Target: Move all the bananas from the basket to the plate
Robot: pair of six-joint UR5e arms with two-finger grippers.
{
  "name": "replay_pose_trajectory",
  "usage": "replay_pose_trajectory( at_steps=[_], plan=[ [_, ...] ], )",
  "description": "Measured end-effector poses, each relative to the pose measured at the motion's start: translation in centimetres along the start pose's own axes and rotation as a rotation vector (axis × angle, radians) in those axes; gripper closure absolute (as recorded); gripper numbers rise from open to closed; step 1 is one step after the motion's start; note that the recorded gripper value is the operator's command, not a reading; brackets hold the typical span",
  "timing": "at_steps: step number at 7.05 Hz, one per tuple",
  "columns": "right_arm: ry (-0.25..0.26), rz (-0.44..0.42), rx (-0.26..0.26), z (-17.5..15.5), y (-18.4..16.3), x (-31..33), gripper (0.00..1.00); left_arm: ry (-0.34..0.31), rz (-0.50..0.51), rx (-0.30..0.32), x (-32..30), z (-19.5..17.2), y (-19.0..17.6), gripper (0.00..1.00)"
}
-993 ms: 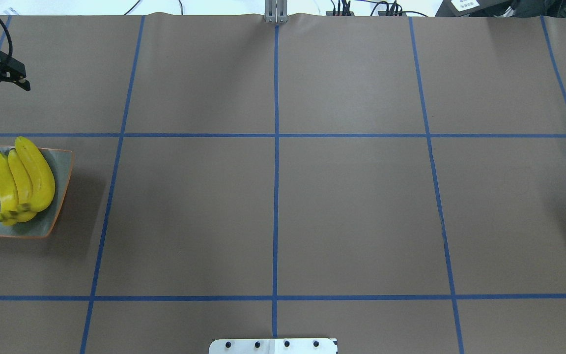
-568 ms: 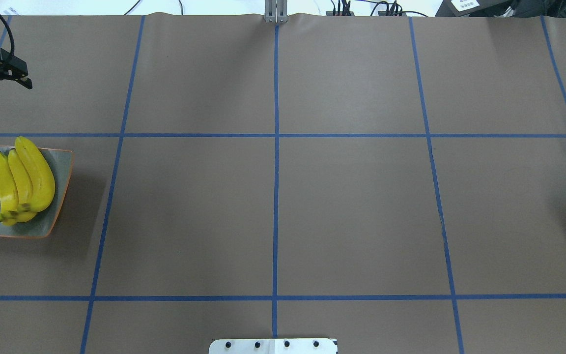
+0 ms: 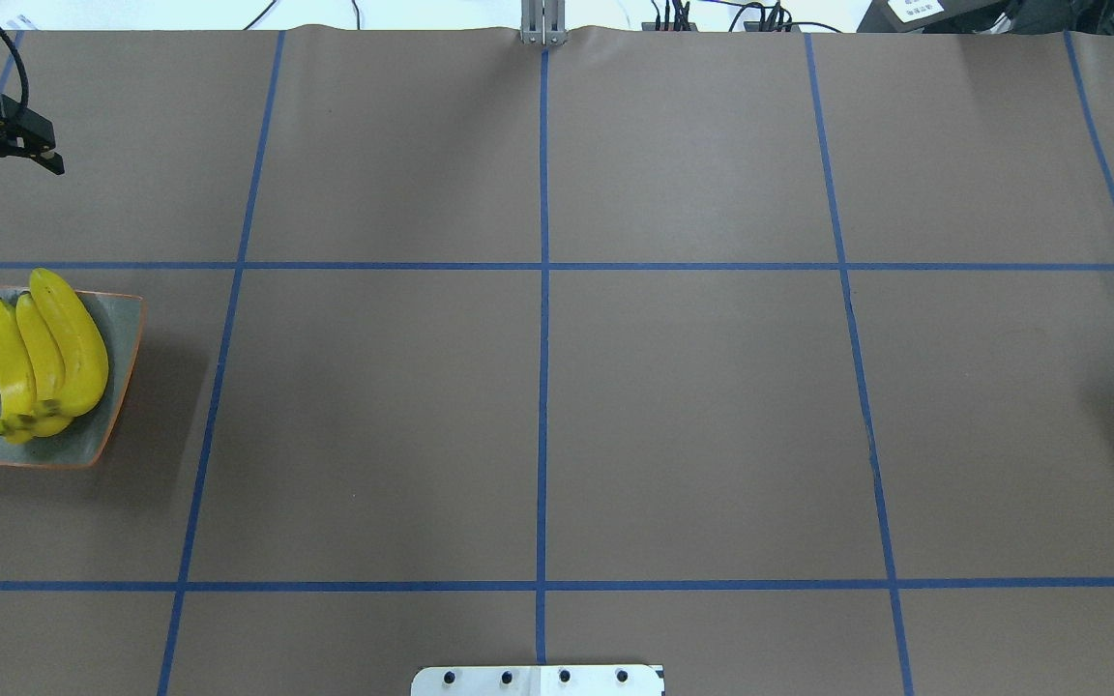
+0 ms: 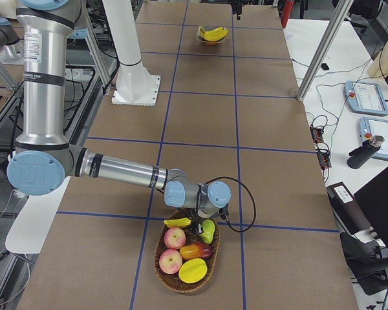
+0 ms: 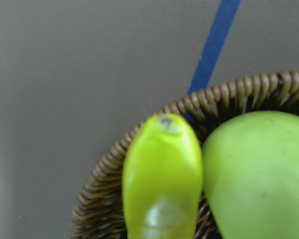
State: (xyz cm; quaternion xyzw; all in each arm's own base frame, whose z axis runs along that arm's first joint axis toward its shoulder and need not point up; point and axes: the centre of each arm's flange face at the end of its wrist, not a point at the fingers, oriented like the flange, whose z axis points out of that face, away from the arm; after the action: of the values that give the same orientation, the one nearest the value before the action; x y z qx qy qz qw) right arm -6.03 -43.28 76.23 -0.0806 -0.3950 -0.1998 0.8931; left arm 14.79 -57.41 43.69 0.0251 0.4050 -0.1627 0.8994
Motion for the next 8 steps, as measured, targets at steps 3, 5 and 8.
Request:
replay_pose_trajectory(
  at_steps=[3,5,8],
  plan=[
    [0.006,-0.038,0.045,-2.3,0.2,-1.8,1.00,0.000,0.000,-0.001,0.0,0.0,0.0,0.00],
    [0.016,-0.028,0.110,-5.5,3.1,-2.6,1.00,0.000,-0.002,-0.002,0.0,0.0,0.1,0.00],
    [0.015,0.037,0.237,-13.1,2.4,-5.4,1.00,0.002,-0.001,-0.004,0.1,0.1,0.2,0.00]
  ],
)
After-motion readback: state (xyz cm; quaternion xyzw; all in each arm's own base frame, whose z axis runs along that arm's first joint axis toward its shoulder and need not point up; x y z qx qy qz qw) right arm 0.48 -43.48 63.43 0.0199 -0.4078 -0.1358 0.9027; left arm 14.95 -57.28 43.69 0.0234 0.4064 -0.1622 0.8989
